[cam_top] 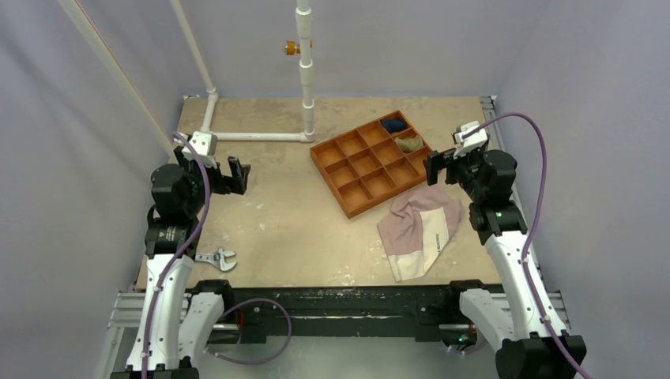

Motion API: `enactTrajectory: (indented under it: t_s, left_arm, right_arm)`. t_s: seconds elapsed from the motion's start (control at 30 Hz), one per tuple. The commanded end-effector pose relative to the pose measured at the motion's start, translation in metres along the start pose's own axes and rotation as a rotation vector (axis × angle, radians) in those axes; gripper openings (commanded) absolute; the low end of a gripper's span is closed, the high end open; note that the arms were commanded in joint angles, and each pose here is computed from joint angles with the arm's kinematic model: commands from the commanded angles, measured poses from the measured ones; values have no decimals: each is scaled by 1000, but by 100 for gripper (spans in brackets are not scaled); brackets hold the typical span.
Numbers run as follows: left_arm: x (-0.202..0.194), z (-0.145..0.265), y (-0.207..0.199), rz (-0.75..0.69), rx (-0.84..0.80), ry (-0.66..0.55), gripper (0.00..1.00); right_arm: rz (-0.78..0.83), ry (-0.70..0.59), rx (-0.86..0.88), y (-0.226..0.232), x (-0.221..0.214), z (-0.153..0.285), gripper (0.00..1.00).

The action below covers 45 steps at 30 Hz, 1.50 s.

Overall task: Roll the underwear
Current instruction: Move the storage box to the corner of the board.

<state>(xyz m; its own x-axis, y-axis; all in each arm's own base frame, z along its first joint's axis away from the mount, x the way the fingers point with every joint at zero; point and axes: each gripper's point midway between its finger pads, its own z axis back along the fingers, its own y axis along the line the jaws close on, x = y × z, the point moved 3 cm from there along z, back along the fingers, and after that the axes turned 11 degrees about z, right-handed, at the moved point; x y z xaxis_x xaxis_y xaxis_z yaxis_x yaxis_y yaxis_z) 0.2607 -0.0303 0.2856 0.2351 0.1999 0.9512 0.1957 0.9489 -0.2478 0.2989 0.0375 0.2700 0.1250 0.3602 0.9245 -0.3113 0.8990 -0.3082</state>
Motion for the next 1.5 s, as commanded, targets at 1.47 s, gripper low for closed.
enactTrajectory:
  t_s: [1.47]
  left_arm:
    - [-34,-11,-48,-102,-287,213,100]
  right_arm:
    - [37,491,214,35,-126,-167,69]
